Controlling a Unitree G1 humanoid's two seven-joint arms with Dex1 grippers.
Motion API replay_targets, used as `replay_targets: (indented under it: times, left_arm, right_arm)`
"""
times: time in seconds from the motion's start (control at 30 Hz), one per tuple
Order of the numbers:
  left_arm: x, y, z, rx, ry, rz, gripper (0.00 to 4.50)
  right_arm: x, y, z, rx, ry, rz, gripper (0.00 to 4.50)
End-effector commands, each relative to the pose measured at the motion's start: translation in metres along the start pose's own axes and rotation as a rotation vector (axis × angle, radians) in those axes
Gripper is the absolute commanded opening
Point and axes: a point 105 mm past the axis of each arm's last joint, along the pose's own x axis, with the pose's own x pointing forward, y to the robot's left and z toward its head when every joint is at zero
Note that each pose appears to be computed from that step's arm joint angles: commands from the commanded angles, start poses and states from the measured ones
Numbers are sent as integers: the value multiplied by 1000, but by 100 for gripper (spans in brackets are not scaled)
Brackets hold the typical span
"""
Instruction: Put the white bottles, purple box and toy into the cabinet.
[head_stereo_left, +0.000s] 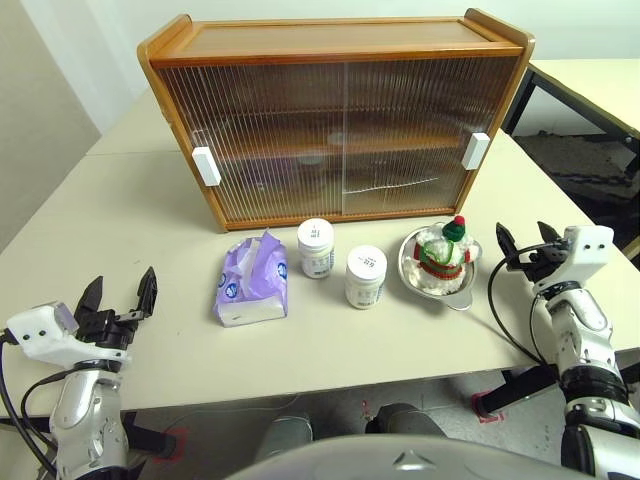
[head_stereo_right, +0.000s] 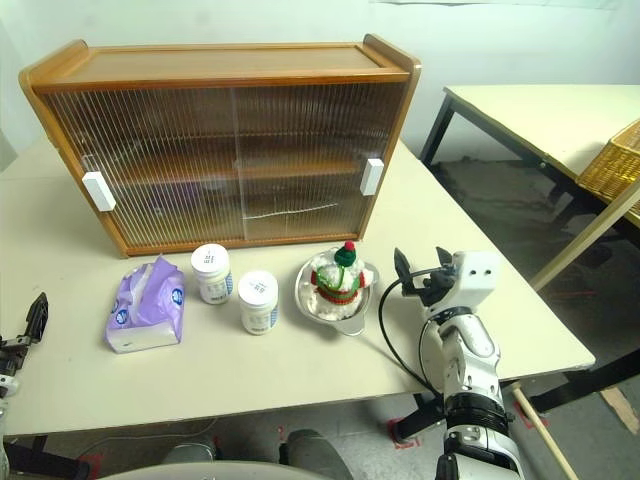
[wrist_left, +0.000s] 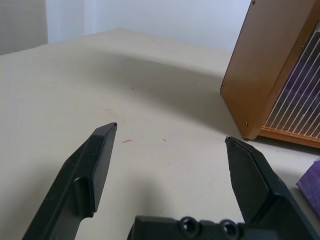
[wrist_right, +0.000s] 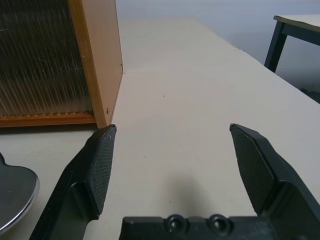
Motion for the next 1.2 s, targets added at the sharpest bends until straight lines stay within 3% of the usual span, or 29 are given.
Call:
replay_targets:
  times: [0.03, 0.27, 0.47, 0.57, 0.7, 0.93, 1.2]
  left_arm:
    - [8, 3, 4, 10, -11, -8, 448]
    - [18, 6, 6, 13, -19, -18, 448]
    - [25, 4, 10, 15, -29, -37, 448]
    - [29, 4, 16, 22, -44, -47, 448]
    - [31, 8, 31, 43, -73, -65, 448]
    - [40, 11, 61, 47, -130, -101, 448]
    - [52, -12, 98, -4, -189, -221, 448]
  right_arm:
    - [3, -4, 10, -9, -30, -3, 450]
    - [12, -11, 55, -35, -145, 31, 450]
    - [22, 14, 98, 4, -221, 205, 450]
    - [22, 39, 123, 65, -237, 374, 450]
    - [-4, 93, 153, 123, -165, 797, 450]
    - [-35, 136, 164, 168, -16, 1147, 450]
    - [-41, 161, 170, 194, -17, 1269, 450]
